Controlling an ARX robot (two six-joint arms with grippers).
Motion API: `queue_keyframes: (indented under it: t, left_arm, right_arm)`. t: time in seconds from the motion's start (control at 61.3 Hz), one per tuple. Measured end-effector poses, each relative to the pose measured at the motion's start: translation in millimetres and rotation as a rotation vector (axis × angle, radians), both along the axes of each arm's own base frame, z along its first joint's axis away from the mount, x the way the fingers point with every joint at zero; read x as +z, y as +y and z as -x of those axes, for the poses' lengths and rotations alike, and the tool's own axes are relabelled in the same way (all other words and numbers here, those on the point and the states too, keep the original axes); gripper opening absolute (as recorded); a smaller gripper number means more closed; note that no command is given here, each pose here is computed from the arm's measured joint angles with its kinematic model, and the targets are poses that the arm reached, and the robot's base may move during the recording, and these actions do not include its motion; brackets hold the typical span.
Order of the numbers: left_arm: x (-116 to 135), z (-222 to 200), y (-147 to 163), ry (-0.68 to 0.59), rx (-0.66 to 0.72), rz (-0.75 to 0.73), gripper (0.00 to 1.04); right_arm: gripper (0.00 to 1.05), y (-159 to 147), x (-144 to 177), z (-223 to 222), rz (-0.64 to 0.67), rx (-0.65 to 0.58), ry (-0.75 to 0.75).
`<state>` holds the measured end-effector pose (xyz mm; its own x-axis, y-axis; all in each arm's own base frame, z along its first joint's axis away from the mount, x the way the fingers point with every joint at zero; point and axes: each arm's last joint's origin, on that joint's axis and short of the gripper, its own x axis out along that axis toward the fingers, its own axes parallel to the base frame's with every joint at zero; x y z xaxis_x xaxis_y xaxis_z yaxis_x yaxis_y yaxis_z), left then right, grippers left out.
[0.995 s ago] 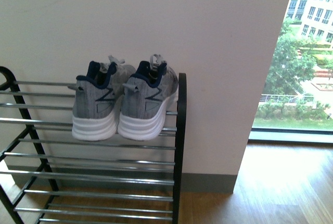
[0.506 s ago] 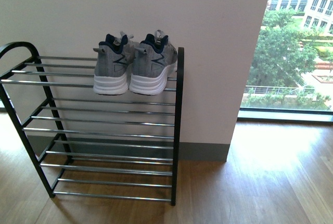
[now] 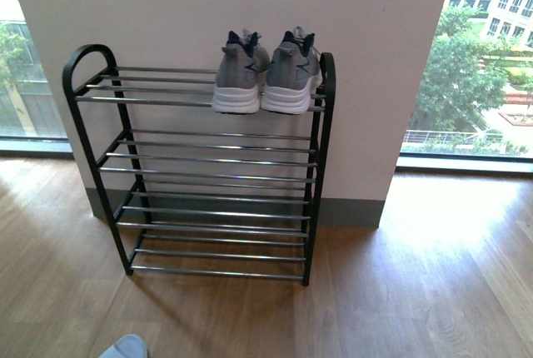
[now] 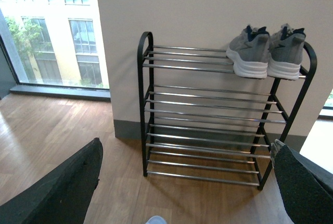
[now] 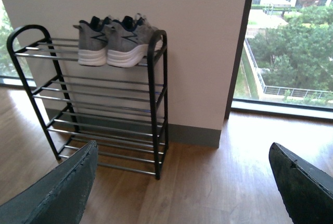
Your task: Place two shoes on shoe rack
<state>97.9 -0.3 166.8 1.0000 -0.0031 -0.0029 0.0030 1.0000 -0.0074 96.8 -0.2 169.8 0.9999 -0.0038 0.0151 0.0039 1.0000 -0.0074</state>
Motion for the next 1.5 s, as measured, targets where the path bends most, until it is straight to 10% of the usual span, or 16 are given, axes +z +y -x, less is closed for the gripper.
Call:
queue_keyframes:
  t: [1.501]
  left_arm:
    - [0.0, 0.0, 0.0, 0.000, 0.001, 0.000, 0.95]
  right_arm:
    - [0.95, 0.1, -0.1, 0.0, 0.000, 0.003, 0.001]
